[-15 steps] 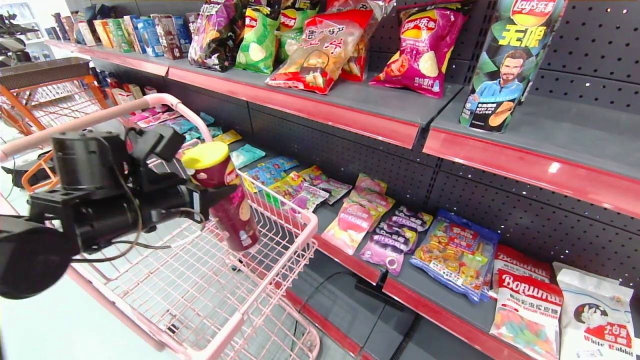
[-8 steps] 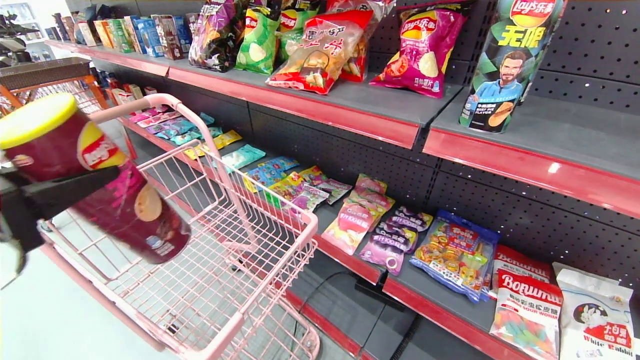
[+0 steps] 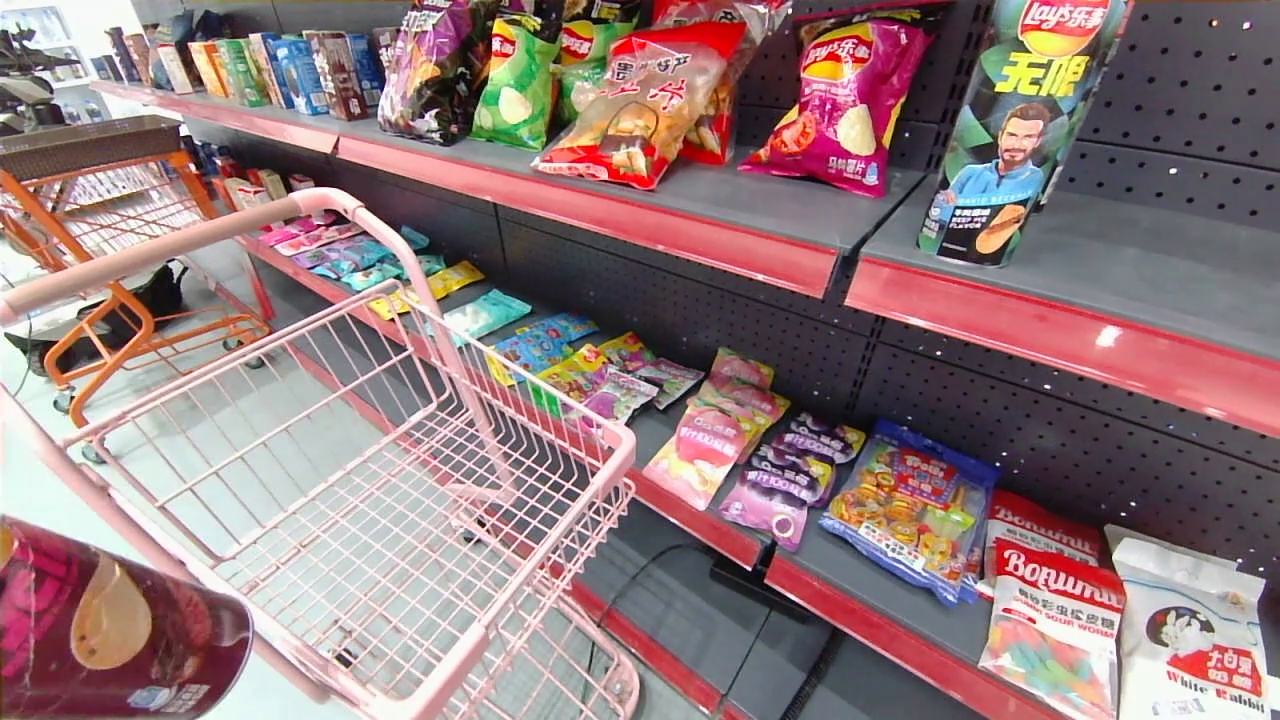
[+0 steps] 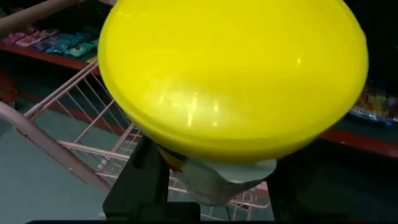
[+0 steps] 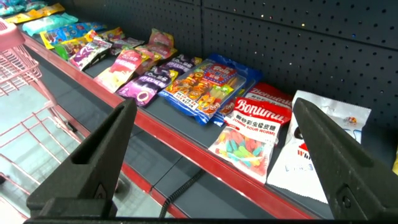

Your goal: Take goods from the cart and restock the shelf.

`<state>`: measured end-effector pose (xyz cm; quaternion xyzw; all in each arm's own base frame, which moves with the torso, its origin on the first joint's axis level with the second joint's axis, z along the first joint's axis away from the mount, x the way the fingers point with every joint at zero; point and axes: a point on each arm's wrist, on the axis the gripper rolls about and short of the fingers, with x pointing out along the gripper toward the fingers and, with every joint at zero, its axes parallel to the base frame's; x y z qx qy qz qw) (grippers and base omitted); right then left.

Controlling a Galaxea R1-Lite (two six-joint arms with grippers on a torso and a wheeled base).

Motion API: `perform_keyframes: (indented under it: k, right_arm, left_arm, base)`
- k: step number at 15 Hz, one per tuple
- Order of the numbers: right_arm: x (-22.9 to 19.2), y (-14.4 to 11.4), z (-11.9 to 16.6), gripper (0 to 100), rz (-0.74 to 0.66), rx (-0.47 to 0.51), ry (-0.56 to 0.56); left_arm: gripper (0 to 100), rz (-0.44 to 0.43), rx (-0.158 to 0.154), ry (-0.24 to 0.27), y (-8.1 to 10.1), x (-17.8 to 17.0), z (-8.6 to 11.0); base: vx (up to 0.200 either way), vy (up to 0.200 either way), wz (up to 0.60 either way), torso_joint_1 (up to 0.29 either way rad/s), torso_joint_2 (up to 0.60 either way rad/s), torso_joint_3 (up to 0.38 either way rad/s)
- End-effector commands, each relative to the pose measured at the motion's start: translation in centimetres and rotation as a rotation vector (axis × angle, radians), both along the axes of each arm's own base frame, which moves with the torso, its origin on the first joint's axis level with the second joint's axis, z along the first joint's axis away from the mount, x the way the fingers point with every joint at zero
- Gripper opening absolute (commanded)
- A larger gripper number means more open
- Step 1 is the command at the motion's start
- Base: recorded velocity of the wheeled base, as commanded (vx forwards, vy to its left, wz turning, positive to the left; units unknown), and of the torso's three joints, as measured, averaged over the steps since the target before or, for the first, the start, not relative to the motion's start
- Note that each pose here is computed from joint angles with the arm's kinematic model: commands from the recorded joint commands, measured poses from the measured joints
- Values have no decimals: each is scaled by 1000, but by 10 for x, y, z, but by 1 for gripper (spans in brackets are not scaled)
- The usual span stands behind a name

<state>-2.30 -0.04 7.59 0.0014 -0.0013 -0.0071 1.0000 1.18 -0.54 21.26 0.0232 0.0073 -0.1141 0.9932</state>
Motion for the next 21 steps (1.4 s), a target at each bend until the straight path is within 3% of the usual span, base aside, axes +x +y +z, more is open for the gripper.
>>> perform_keyframes:
  k: [1, 9, 21]
  right_arm:
    - [0, 0, 0, 100, 0, 0, 3]
    - [0, 0, 0, 100, 0, -1, 1]
    - [0, 0, 0, 100, 0, -1, 1]
  left_arm:
    - [0, 14, 1, -36, 0, -8, -1]
    - [0, 38, 2, -33, 1, -8, -2]
    - [0, 38, 7, -49, 0, -14, -8]
  base:
    - [0, 0, 0, 0, 0, 0]
    - [0, 0, 0, 98, -364, -261]
    - [0, 0, 0, 205, -553, -351]
